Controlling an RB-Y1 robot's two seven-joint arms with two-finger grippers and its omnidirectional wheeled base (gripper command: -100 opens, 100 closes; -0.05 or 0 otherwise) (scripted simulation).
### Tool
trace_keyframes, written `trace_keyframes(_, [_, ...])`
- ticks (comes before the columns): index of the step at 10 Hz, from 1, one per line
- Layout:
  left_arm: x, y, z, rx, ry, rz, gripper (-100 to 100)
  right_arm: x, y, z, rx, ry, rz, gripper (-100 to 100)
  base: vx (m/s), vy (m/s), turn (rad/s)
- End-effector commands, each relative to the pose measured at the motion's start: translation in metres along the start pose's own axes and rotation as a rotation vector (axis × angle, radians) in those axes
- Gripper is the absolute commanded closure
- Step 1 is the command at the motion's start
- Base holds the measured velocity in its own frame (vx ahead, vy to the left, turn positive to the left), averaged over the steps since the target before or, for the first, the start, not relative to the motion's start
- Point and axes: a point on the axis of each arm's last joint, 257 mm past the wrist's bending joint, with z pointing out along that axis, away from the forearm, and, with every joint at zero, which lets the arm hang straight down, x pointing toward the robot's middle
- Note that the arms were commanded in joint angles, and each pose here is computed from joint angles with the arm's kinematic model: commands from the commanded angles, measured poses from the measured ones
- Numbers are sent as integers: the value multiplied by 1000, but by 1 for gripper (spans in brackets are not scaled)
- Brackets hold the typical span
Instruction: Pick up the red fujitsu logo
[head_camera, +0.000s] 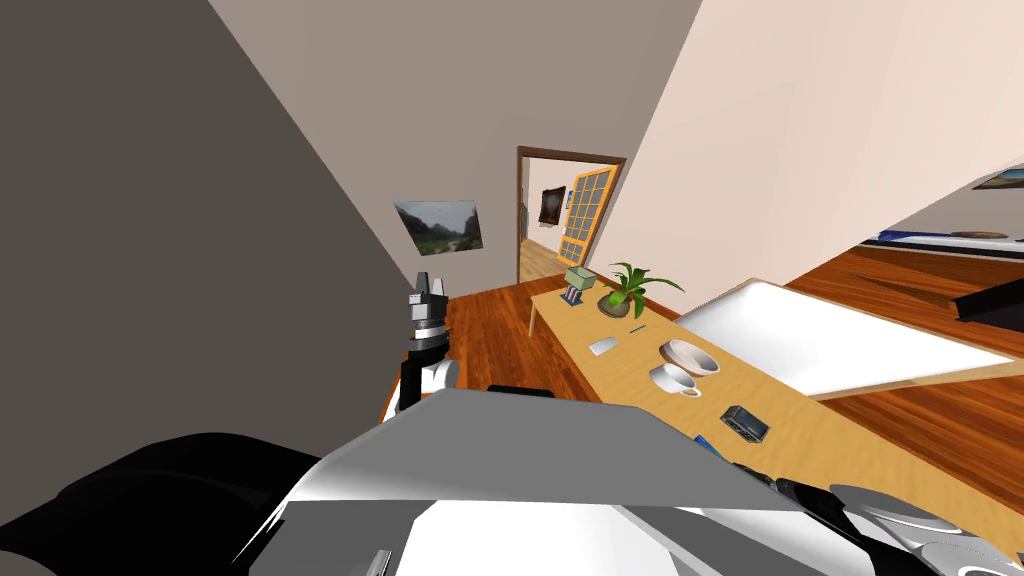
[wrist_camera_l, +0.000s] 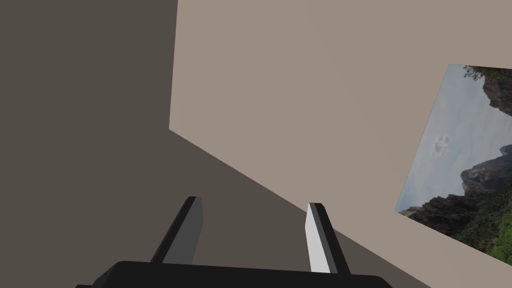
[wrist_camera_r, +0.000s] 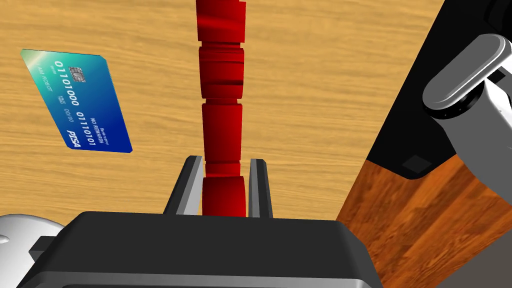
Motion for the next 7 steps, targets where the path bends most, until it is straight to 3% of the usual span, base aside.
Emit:
trace_keyframes(1, [0, 0, 0, 0, 0, 0, 0, -4, -5, -3, 8, 0, -26, 100, 81, 5, -287])
trace_keyframes(6, [0, 0, 0, 0, 0, 0, 0, -22, -17, -21, -12, 0, -180, 100, 143, 33, -334])
trace_keyframes(7, [0, 0, 0, 0, 0, 0, 0, -21, -16, -19, -6, -2, -155, 100, 69, 24, -95])
